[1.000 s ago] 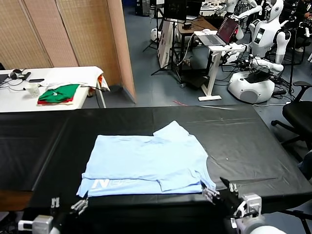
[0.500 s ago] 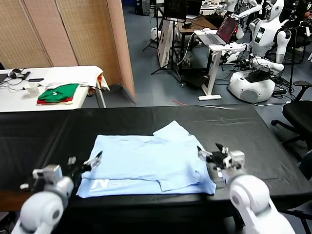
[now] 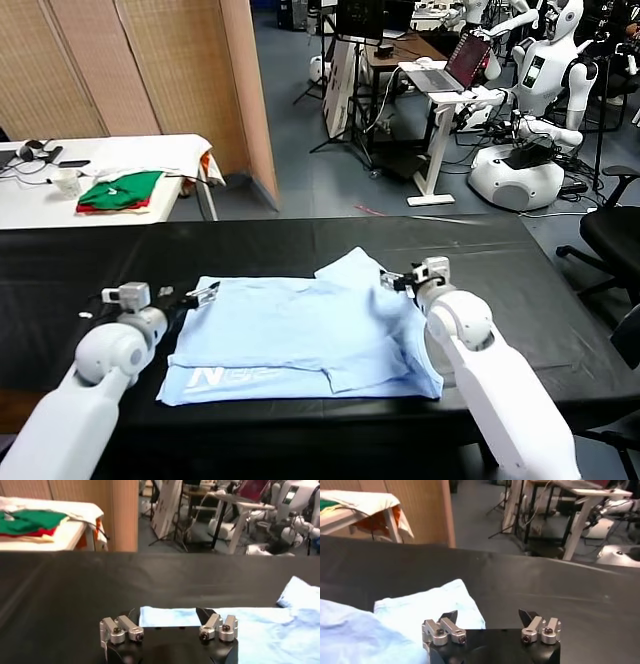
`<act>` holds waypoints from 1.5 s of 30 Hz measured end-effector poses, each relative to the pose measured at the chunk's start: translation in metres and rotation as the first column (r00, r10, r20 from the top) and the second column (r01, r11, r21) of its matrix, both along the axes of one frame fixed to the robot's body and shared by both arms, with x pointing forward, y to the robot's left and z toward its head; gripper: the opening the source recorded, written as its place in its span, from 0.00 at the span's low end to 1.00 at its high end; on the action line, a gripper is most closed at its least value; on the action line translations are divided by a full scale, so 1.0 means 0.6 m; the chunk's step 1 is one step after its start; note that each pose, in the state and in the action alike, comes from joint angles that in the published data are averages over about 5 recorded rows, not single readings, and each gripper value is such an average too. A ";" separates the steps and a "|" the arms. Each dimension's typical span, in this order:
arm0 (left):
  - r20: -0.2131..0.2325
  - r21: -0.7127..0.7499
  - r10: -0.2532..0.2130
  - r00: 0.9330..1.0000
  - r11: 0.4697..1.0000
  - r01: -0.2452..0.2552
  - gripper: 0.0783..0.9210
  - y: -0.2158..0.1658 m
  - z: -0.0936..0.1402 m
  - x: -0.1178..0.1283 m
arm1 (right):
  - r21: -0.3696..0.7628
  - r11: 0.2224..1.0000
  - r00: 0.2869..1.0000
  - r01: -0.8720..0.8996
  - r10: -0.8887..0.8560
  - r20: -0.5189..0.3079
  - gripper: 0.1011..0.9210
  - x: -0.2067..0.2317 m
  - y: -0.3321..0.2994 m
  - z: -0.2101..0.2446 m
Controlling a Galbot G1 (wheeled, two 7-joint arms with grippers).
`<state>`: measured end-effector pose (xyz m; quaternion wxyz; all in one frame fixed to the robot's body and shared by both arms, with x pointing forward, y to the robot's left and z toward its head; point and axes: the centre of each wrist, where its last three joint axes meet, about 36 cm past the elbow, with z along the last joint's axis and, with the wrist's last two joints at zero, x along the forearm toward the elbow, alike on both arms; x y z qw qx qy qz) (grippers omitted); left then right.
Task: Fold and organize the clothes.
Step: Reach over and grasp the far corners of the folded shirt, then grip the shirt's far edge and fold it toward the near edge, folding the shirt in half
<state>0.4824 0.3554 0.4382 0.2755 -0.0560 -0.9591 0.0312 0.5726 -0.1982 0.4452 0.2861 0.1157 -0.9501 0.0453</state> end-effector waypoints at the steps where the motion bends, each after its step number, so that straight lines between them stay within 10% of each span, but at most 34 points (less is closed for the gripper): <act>1: -0.004 0.000 0.003 1.000 1.000 -0.003 0.98 0.001 -0.003 0.003 | 0.000 1.000 1.000 -0.001 0.001 -0.003 0.98 0.004 0.004 -0.003; 16: -0.023 -0.034 0.046 0.999 0.998 -0.047 0.98 0.015 -0.029 0.051 | 0.002 1.000 0.999 0.002 -0.002 -0.040 0.97 0.031 0.018 -0.028; 23: -0.028 -0.028 0.054 0.998 0.998 -0.055 0.92 0.019 -0.029 0.068 | 0.003 1.000 0.999 -0.004 0.004 -0.047 0.78 0.033 0.020 -0.029; 33: -0.039 -0.029 0.032 0.999 0.999 -0.033 0.29 0.015 -0.030 0.062 | 0.003 1.000 0.999 0.000 0.000 -0.037 0.12 0.031 0.019 -0.030; 37: -0.036 -0.026 0.021 0.999 0.999 -0.022 0.09 0.009 -0.029 0.057 | 0.016 1.000 1.000 0.004 -0.004 0.011 0.06 0.024 0.016 -0.032; 45: -0.003 -0.023 0.013 1.000 1.000 -0.013 0.08 0.009 -0.017 0.047 | 0.037 0.999 0.991 -0.013 0.008 0.137 0.05 -0.004 0.005 -0.017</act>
